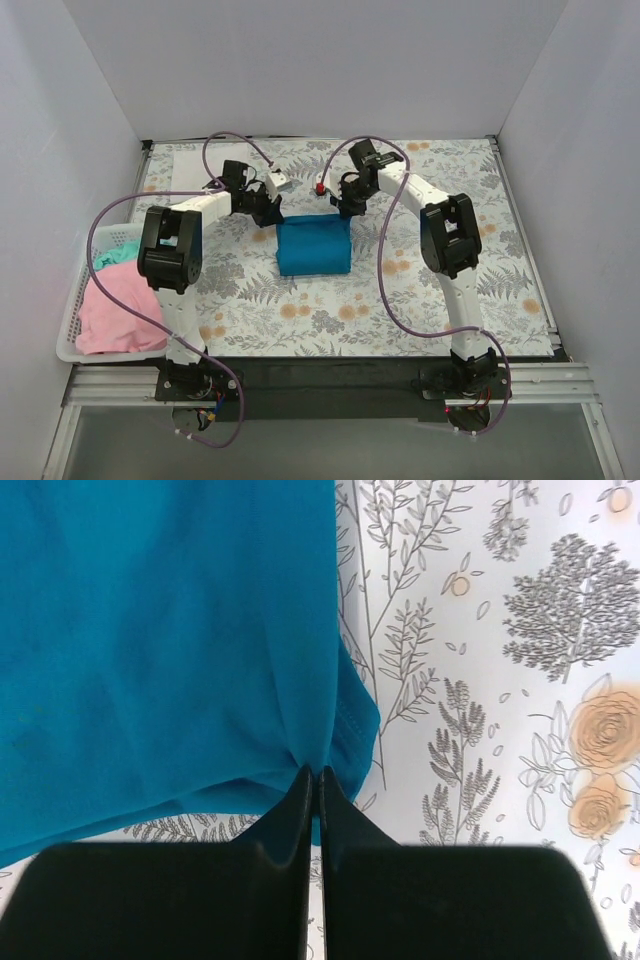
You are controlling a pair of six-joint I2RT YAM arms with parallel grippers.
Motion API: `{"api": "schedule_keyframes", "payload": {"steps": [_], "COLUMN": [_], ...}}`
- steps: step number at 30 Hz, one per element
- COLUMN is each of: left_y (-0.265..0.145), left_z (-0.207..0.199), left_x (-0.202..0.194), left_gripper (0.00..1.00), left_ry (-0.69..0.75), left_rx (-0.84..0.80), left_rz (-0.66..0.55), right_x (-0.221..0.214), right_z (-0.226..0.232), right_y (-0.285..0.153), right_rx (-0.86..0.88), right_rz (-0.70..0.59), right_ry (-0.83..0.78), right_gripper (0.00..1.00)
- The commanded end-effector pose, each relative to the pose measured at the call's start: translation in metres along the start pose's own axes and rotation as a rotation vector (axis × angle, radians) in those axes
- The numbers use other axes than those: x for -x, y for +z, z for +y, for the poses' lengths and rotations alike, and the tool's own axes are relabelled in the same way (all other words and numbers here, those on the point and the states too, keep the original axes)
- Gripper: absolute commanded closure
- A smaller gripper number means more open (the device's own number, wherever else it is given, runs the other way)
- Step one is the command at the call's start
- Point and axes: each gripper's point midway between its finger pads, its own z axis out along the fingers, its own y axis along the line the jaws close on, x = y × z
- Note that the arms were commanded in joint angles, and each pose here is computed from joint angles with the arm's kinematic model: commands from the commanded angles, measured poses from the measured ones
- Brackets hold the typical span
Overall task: Fold and stack the t-shirts
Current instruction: Fold the tshirt
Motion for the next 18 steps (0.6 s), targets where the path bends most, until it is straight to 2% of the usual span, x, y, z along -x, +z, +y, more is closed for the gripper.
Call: {"api": "schedule_keyframes", "payload": {"steps": [1,5,14,16,17,18], "left_y": [-0.032,-0.036,-0.021,-0.019,-0.017,-0.016], "left_z": [0.005,0.009,0.035,0.043,0.049,0.053], "left_x": [0.042,0.047,0.023,0.018,0.017,0.017], "left_gripper": [1.00,1.00,1.00,1.00,0.98,0.86], "left_ry": [0.071,0.083,0.057,0.031,0.026,0.017], "left_rx": [0.069,0.093,0.154,0.182,0.203,0.214], "left_rz": [-0.086,-0.085,-0.032,-0.020,-0.019,-0.016], "right_x": [0.034,0.046,0.031,0.025,0.025,0.024], "right_z": [-0.017,-0.017,-0.035,-0.038,-0.040,-0.046], "right_y": [-0.039,-0.051,-0.033,-0.026,-0.024,-0.026], "right_rx": [-0.096,-0.113,-0.155,-0.157,-0.166,-0.189], "right_rz": [-0.067,-0.089,-0.057,-0.047,-0.044,-0.037], "right_ry": [-0.045,-0.060,-0.045,-0.036,-0.021,-0.013], "right_gripper": [0.99,0.99,0.98,0.90,0.80,0.75]}}
